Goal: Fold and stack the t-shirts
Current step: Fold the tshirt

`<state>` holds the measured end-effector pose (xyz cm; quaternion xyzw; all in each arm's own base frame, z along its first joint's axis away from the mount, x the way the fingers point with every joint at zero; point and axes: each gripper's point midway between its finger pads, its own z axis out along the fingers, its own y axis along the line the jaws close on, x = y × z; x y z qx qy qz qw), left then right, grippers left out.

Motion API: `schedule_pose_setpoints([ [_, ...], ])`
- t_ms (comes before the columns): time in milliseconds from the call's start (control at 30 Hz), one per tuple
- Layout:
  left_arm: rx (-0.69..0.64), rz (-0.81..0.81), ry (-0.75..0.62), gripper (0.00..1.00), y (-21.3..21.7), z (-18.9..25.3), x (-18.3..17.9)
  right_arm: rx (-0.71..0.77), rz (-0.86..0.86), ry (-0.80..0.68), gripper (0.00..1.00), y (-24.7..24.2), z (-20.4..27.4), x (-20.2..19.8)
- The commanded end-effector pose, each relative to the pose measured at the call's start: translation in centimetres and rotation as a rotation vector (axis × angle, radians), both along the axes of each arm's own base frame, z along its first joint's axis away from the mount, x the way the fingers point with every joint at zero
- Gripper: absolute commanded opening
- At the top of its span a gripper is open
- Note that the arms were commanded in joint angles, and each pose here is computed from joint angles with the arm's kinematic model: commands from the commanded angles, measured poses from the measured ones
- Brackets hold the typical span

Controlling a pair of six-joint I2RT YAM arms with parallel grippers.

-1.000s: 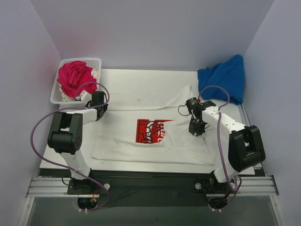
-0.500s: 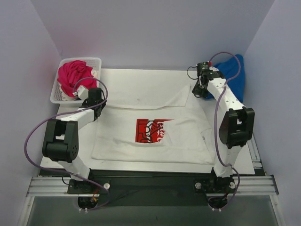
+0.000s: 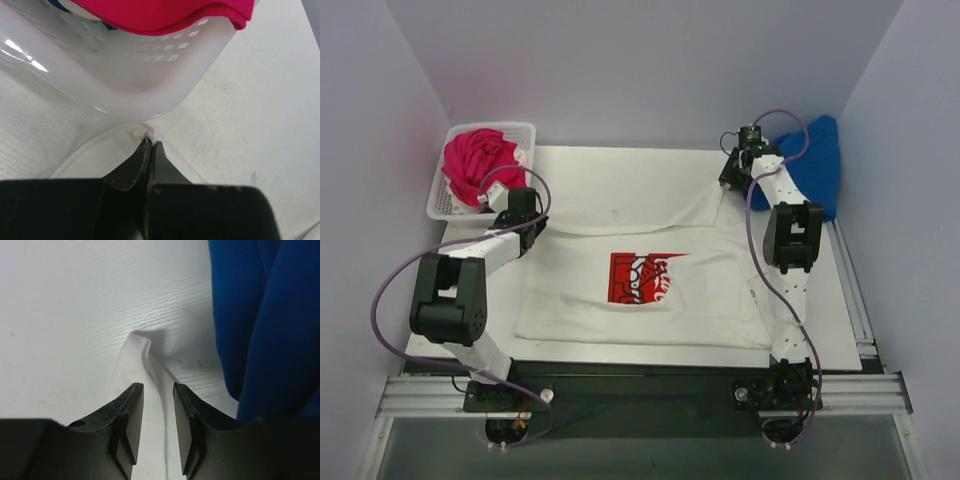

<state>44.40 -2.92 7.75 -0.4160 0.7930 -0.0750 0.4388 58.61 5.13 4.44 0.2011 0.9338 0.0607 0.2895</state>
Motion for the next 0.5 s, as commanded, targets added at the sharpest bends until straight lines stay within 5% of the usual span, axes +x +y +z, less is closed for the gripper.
schedule_pose_setpoints([
  [0, -0.008, -0.037, -0.033, 0.0, -0.7, 1.3, 0.9, 0.03, 0.074, -0.099, 0.33, 1.4, 2.4, 1.9],
  [167, -0.025, -0.054, -0.034, 0.0, -1.1, 1.1, 1.0, 0.025, 0.069, -0.117, 0.43, 1.2, 1.9, 2.7],
  [467, -0.037, -0.067, -0.05, 0.0, -1.5, 1.7, 1.1, 0.047, 0.057, -0.14, 0.46, 0.8, 0.9, 4.6],
])
